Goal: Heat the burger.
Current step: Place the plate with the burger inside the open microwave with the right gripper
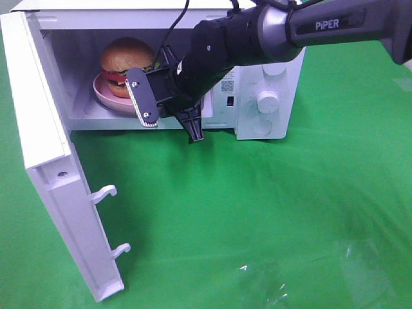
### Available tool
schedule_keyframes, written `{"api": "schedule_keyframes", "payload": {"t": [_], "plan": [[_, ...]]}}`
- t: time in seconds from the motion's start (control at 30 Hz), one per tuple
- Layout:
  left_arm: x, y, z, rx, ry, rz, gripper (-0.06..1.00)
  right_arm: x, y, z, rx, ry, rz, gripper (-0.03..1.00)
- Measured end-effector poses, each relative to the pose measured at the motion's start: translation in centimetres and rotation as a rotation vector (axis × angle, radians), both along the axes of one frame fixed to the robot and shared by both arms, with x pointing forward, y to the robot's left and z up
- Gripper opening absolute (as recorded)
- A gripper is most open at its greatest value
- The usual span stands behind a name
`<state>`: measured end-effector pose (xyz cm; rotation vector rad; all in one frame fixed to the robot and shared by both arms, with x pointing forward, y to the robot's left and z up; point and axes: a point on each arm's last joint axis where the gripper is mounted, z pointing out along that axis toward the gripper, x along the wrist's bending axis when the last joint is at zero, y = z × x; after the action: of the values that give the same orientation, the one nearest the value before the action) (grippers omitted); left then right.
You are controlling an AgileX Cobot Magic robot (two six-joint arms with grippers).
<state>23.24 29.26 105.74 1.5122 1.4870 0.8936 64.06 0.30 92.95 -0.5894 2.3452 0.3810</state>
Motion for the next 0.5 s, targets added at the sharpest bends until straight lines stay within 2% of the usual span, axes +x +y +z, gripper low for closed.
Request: {"api": "schedule_keyframes", "payload": {"t": [0.5], "plan": [[0.00,0.00,0.00,0.000,0.000,0.000,0.99,0.66,-0.46,-0.58,-0.005,0.005,-0.015,0.10]]}}
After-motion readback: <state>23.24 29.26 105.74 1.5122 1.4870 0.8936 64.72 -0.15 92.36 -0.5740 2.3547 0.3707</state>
